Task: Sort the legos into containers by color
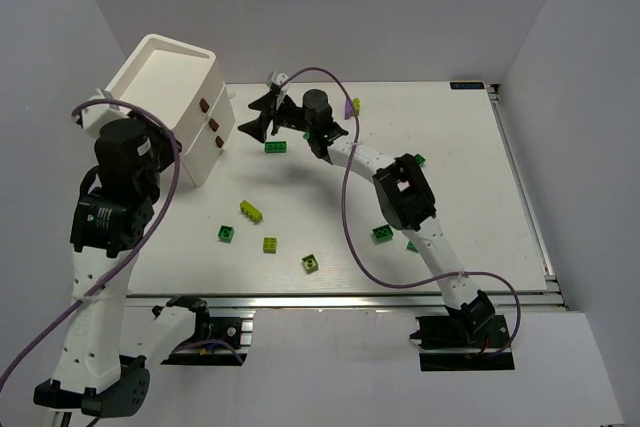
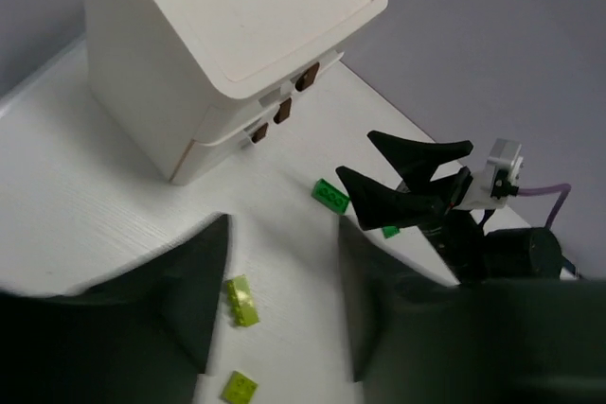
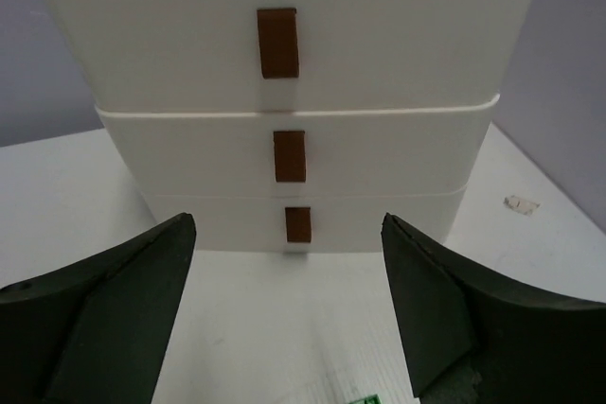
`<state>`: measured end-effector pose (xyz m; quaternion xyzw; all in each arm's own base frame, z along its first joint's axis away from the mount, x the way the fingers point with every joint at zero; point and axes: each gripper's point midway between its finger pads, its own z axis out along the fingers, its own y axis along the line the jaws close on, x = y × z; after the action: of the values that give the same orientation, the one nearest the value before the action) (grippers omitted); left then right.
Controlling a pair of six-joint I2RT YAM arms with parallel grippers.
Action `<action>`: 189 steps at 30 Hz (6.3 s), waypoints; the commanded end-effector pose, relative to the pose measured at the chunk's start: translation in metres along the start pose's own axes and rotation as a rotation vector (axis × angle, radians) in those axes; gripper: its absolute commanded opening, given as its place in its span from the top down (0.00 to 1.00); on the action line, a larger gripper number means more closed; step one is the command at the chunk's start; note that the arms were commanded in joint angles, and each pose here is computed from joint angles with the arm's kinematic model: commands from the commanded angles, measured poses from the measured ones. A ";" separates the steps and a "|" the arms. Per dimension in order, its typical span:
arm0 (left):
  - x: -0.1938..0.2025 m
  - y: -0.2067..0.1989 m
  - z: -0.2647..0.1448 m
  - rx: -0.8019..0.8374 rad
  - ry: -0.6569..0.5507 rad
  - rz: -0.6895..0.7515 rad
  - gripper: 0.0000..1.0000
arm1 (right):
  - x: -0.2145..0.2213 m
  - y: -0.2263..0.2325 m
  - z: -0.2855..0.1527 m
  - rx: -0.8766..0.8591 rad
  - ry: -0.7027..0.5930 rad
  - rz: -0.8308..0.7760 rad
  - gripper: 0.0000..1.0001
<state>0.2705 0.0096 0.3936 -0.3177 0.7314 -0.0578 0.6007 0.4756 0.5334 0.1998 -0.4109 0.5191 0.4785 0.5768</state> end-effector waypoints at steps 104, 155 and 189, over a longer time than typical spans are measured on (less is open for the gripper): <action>0.127 -0.062 0.257 -0.529 -0.048 0.449 1.00 | -0.061 -0.057 -0.324 0.649 0.308 0.148 0.11; 0.310 0.004 0.064 -0.145 0.594 0.598 0.15 | 0.004 0.039 -0.306 0.079 0.547 -0.029 0.37; 0.353 -0.038 0.076 0.119 0.587 0.612 0.97 | 0.004 0.061 -0.327 0.094 0.632 0.003 0.36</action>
<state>0.3144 -0.1364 0.0367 -0.0950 0.9368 0.1263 0.3123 0.3653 0.2260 0.1391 -0.4812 0.7247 0.2953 0.3951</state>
